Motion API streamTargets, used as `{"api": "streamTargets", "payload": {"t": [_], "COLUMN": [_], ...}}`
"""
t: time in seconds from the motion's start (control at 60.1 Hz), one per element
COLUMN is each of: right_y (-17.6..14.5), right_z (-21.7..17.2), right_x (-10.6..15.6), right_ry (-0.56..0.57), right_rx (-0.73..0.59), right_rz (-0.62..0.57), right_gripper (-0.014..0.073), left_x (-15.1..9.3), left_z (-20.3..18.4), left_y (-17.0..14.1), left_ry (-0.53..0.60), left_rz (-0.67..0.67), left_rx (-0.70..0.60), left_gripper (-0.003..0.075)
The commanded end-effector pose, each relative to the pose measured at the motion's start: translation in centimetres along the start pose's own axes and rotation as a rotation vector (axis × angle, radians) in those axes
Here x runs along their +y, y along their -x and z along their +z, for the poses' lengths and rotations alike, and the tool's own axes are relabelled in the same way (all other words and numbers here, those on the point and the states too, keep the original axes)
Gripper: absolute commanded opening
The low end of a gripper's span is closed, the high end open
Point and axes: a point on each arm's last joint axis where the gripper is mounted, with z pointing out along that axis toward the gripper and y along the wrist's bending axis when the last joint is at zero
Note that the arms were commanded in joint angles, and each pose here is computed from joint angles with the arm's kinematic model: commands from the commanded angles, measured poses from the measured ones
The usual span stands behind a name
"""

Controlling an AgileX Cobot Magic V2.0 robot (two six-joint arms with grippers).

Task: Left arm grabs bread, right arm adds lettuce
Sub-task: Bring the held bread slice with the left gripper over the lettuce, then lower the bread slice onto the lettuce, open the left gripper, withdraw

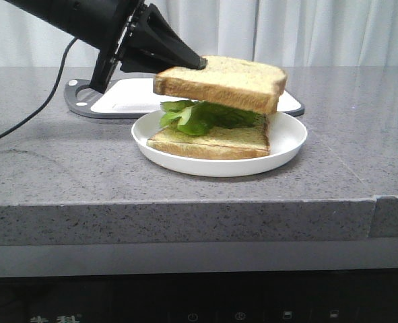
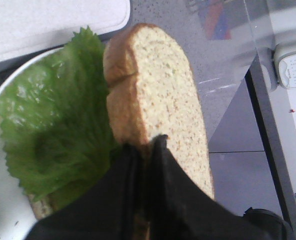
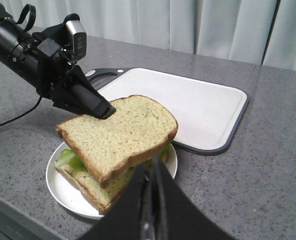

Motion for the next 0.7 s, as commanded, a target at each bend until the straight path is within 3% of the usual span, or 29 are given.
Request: {"api": "streamTargets", "payload": {"t": [0.0, 0.233, 0.316, 0.499, 0.682], "right_y": [1.6, 1.6, 1.6, 1.6, 1.6], "right_z": [-0.3, -0.3, -0.3, -0.3, -0.3], "right_x": [-0.3, -0.3, -0.3, -0.3, -0.3], "right_ry": [-0.032, -0.032, -0.032, -0.032, -0.032], "right_rx": [-0.103, -0.103, -0.103, -0.103, -0.103], "right_rz": [-0.012, -0.012, -0.012, -0.012, -0.012], "right_gripper": [-0.0062, -0.0062, -0.0062, -0.0062, -0.0062], "left_x": [-2.9, -3.0, -2.9, -2.7, -3.0], "left_z": [-1.2, -1.1, -1.1, -2.2, -6.3], "left_y": [0.6, 0.6, 0.7, 1.4, 2.0], "left_ry": [-0.058, -0.056, -0.050, -0.061, -0.085], "left_rz": [0.052, 0.054, 0.052, 0.030, 0.028], "left_rx": [-0.047, -0.048, -0.057, -0.110, -0.192], "left_gripper": [0.0036, 0.0280, 0.0328, 0.0340, 0.0333]}}
